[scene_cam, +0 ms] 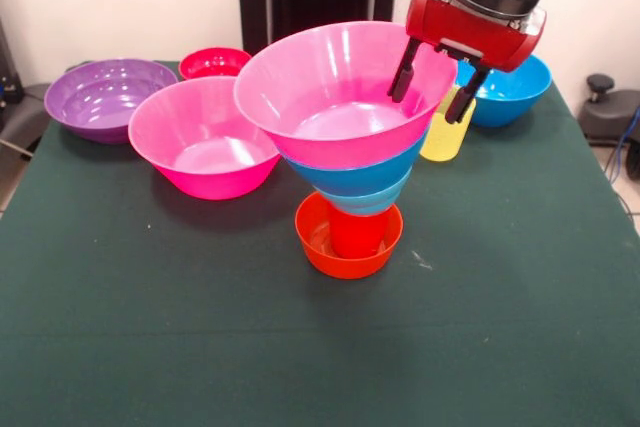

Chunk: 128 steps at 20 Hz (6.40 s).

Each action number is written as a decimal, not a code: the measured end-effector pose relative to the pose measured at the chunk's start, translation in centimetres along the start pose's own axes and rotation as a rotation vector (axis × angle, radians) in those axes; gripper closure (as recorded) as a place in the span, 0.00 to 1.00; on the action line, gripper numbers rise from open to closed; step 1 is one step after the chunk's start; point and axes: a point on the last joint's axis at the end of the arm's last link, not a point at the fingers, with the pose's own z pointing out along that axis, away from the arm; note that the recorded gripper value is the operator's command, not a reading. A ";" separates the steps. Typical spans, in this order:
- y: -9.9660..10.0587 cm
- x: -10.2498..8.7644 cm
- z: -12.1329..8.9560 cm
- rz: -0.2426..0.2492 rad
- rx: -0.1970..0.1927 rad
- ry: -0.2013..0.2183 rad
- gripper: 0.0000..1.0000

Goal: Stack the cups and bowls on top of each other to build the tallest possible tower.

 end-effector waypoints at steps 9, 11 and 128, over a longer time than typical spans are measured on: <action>-1.2 -0.8 -2.4 0.020 -0.011 -0.034 0.00; -1.2 -0.9 -2.7 0.022 -0.011 -0.039 0.00; 1.4 12.0 6.3 0.349 0.005 -0.002 0.00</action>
